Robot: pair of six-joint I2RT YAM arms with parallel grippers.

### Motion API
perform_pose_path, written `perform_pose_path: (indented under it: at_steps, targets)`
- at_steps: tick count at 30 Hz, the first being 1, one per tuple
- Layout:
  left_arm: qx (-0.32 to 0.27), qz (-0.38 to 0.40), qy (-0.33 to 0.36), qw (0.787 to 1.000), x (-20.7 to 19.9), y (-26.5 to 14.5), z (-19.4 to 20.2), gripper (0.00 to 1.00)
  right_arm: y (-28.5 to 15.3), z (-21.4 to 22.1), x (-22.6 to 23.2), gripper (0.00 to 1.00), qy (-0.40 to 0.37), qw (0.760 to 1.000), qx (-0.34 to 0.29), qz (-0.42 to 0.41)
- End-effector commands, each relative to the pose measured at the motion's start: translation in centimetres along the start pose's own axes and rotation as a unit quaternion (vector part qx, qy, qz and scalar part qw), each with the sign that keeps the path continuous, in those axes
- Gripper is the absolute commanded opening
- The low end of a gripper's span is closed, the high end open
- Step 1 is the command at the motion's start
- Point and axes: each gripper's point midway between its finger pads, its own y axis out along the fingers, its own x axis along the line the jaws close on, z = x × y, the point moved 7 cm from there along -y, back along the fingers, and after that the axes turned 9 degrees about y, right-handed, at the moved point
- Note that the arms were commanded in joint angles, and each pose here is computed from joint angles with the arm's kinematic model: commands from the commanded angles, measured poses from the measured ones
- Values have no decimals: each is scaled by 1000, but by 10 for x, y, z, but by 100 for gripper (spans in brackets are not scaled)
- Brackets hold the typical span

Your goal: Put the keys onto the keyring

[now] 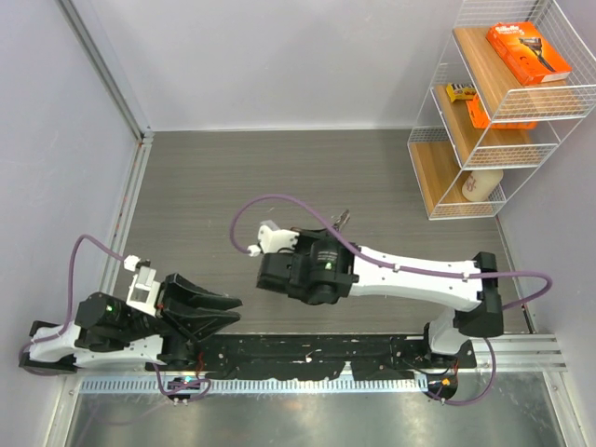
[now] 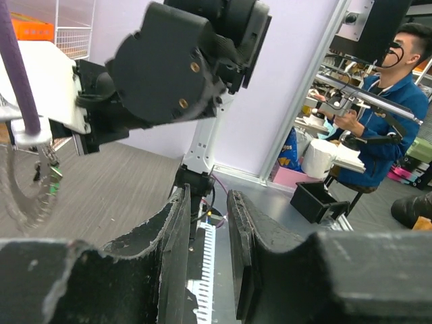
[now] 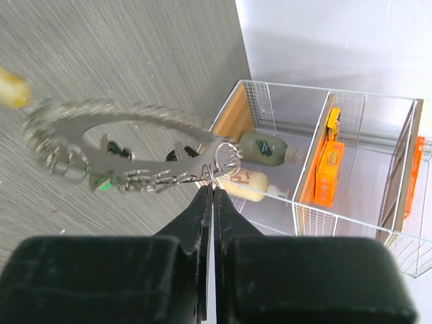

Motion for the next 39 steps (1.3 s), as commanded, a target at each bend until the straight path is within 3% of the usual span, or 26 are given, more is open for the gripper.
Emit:
perform_pose_path:
  at_steps: [1, 13, 23, 30, 39]
  targets:
    - [-36, -9, 0, 999, 2, -7, -17, 33, 3, 10, -25, 5, 26, 999, -17, -16]
    - [-45, -93, -5, 995, 21, -23, -21, 35, 52, 29, -5, 5, 56, 987, 26, -147]
    - [-32, -112, 0, 993, 26, -22, -16, 36, 105, 25, 34, 5, 82, 970, 59, -222]
    - [-26, -117, 3, 993, 27, -19, -14, 36, 145, 17, 67, 5, 98, 944, 87, -303]
    - [-19, -121, 3, 992, 27, -12, -8, 36, 176, 10, 98, 5, 94, 929, 114, -339]
